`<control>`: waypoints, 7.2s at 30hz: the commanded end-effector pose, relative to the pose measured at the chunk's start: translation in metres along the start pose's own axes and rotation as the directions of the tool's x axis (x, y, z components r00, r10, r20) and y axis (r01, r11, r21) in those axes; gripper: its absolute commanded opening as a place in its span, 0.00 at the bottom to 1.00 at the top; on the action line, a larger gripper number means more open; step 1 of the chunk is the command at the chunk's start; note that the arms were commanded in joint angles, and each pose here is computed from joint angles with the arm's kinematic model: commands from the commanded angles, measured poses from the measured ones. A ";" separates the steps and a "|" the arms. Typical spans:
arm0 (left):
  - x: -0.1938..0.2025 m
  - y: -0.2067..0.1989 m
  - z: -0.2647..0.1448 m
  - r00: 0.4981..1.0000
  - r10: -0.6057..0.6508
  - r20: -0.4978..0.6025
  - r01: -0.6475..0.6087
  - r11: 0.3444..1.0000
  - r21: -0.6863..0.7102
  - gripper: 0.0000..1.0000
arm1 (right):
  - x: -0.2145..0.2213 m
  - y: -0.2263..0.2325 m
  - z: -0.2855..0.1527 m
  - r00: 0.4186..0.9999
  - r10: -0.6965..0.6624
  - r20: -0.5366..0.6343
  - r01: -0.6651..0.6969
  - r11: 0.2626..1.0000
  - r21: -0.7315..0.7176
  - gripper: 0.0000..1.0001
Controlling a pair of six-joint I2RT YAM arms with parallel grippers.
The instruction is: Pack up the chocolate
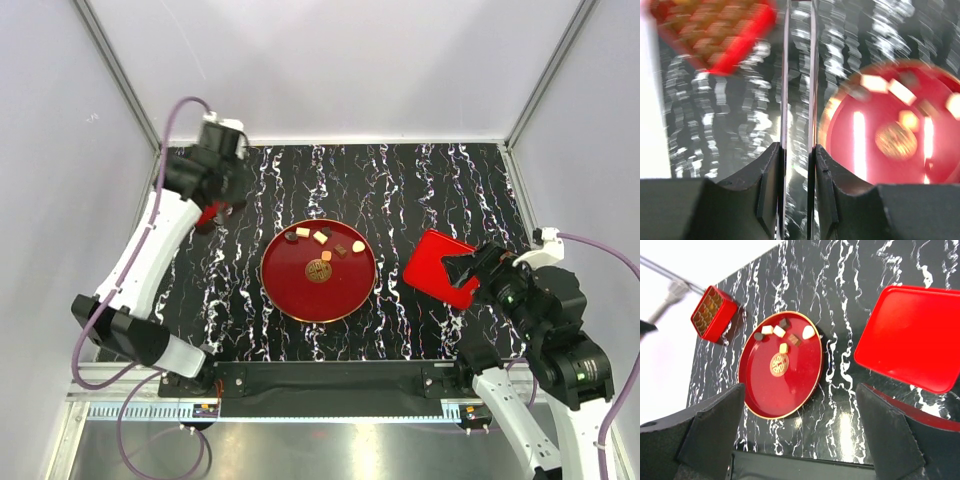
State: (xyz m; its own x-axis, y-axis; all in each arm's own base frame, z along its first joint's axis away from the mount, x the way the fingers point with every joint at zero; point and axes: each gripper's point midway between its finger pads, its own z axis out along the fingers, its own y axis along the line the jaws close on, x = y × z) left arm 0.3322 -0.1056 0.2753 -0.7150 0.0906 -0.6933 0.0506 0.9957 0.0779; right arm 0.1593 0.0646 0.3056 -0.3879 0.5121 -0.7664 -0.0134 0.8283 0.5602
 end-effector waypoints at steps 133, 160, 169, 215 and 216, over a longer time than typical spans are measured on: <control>0.173 -0.158 0.035 0.941 0.283 -0.186 -0.233 0.939 0.251 0.49 | -0.008 0.000 0.037 0.999 -0.050 0.001 0.050 0.998 0.023 1.00; 0.162 -0.159 0.016 0.931 0.302 -0.207 -0.247 0.935 0.256 0.37 | -0.014 0.002 0.029 0.998 -0.055 0.026 0.055 0.998 0.016 1.00; 0.143 -0.152 0.004 0.941 0.289 -0.175 -0.247 0.942 0.226 0.35 | -0.014 0.000 0.027 0.998 -0.060 0.032 0.059 0.998 0.023 1.00; -0.011 0.193 0.124 0.934 -0.356 -0.020 0.320 0.863 -0.391 0.34 | 0.004 -0.003 0.054 0.997 -0.075 -0.017 0.075 0.997 -0.006 1.00; -0.010 0.193 0.125 0.934 -0.356 -0.024 0.319 0.863 -0.392 0.34 | 0.003 -0.003 0.056 0.997 -0.074 -0.017 0.074 0.997 -0.006 1.00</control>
State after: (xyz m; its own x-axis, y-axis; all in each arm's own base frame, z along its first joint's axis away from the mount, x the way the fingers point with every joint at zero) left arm 0.4196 0.0808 0.1885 -0.7514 -0.2895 -0.5929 -0.4457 0.8853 0.1325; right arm 0.2000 0.0750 0.2804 -0.4218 0.4572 -0.7830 -0.0266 0.8570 0.5147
